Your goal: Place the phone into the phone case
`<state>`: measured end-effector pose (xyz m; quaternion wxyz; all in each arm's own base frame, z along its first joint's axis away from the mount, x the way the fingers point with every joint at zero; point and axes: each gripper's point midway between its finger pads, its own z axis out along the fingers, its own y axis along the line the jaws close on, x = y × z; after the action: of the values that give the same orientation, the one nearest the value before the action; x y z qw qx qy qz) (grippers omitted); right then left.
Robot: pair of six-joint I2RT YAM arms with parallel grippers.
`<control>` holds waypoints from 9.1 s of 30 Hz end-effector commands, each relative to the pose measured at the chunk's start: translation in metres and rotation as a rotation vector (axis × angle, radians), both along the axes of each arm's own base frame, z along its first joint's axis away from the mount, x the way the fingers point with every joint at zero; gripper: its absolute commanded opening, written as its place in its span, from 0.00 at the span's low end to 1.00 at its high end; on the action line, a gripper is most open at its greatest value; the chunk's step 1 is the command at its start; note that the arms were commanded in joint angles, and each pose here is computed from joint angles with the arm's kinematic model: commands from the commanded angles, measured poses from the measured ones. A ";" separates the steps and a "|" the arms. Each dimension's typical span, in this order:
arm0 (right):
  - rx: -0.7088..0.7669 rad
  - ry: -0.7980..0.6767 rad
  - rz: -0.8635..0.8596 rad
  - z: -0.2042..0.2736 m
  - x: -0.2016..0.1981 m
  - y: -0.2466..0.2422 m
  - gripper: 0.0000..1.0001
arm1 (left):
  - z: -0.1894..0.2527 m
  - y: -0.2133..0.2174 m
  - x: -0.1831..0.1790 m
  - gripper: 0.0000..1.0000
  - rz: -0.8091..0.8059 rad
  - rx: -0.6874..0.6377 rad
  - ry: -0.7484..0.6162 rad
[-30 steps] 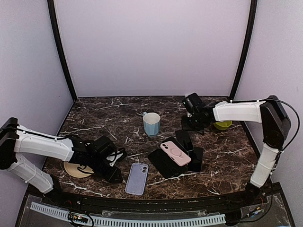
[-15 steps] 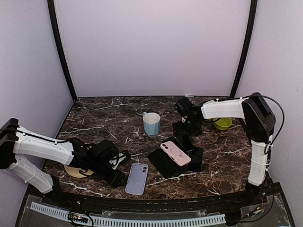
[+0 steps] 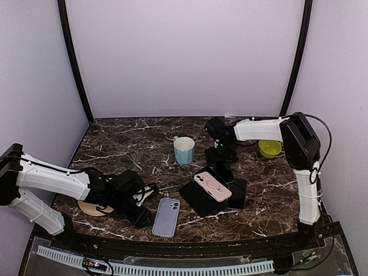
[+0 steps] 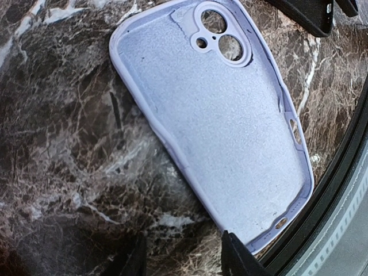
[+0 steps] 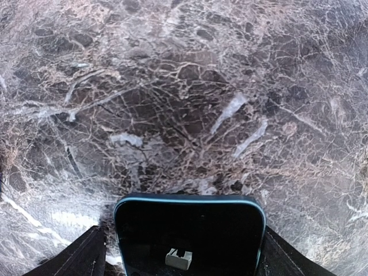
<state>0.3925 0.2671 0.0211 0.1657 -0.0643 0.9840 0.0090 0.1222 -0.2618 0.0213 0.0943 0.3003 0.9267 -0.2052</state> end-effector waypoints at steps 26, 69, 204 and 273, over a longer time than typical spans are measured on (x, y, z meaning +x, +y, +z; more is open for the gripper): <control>-0.112 0.146 -0.062 -0.031 -0.060 -0.043 0.99 | -0.023 0.028 -0.016 0.48 -0.041 0.142 0.058; -0.110 0.142 0.038 -0.056 0.034 -0.065 0.56 | -0.028 0.031 -0.009 0.49 -0.108 0.227 0.050; 0.317 0.220 0.434 0.066 -0.353 0.112 0.42 | 0.047 -0.032 0.076 0.37 0.026 0.153 -0.263; 0.073 -0.002 0.376 0.032 -0.290 0.150 0.97 | 0.065 -0.046 0.042 0.74 0.314 -0.417 -0.040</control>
<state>0.1011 0.4031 0.0351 0.1483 -0.2352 0.9576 0.0752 0.1509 -0.2902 0.0537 0.1745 0.1083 0.9113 -0.3570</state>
